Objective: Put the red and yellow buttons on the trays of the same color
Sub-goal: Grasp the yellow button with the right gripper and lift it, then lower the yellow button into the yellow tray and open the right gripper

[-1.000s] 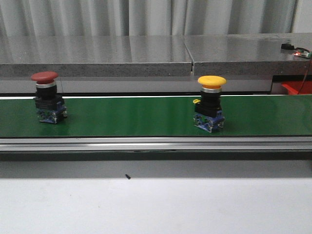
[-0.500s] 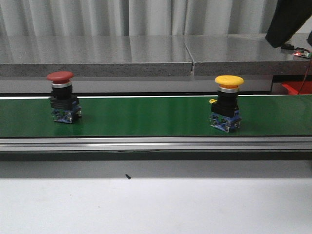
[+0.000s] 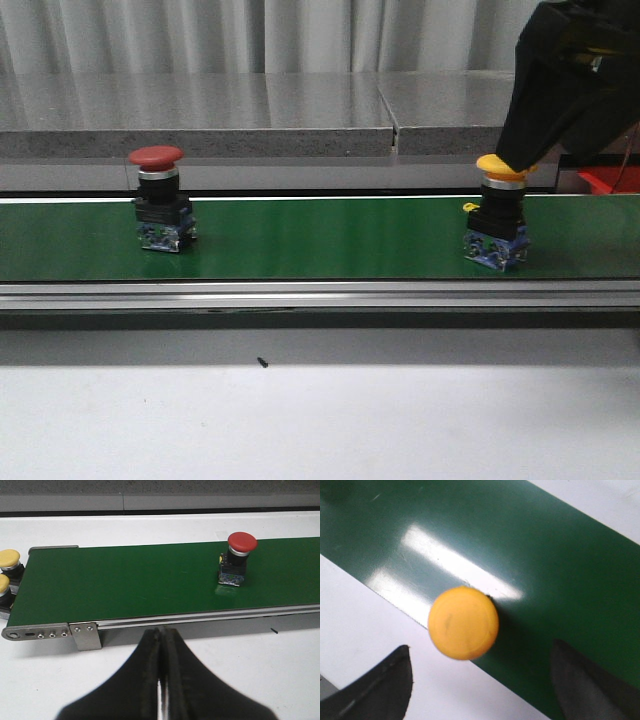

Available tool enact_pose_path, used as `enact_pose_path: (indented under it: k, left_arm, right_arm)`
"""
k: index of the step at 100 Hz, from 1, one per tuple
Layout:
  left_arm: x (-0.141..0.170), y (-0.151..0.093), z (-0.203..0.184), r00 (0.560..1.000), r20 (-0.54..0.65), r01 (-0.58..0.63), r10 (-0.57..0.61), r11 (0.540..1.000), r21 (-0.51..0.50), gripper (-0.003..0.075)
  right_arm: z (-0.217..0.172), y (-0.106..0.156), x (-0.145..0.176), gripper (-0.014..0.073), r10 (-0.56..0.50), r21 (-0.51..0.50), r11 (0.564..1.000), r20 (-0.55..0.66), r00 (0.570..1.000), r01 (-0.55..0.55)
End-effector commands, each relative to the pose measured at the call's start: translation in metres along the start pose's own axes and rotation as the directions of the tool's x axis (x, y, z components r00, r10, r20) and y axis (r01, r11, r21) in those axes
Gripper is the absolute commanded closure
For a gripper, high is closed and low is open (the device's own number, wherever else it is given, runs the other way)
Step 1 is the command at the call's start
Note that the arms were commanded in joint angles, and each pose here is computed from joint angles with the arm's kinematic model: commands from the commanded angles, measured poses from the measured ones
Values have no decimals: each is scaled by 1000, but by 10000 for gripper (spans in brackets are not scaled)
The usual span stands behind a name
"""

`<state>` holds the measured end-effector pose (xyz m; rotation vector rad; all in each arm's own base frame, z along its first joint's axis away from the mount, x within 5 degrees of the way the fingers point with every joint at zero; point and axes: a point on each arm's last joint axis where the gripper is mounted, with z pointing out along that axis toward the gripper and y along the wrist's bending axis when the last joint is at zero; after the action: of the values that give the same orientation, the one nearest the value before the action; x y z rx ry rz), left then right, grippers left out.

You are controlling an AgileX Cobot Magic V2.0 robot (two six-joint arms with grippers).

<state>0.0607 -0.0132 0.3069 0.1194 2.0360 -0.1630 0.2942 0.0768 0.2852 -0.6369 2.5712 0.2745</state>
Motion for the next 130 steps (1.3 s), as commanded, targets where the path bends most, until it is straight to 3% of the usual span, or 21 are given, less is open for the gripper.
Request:
enact_pose_path:
  k: [1, 19, 41, 53, 92, 130]
  left_arm:
    - [-14, -1, -4, 996, 87, 9, -10, 1000, 10, 739]
    - [-14, -1, -4, 996, 87, 9, -10, 1000, 10, 739]
    - [-14, -1, -4, 996, 87, 9, -10, 1000, 10, 739]
    - [-14, -1, -4, 996, 87, 9, -10, 1000, 10, 739]
    - [-14, -1, -4, 996, 87, 9, -10, 1000, 10, 739]
    - [-14, -1, -4, 996, 87, 9, -10, 1000, 10, 739]
  right_arm:
    - [-11, 1, -14, 26, -21, 4, 1000, 105, 994, 21]
    - [-1, -2, -18, 57, -21, 2, 1000, 122, 992, 21]
    - [1, -4, -17, 322, -18, 5, 1000, 112, 994, 17]
    - [0, -4, -17, 399, -18, 5, 1000, 113, 993, 17]
    - [-45, -3, -11, 403, -16, 42, 999, 204, 979, 7]
    - [-90, -55, 24, 403, 169, 175, 958, 294, 941, -227]
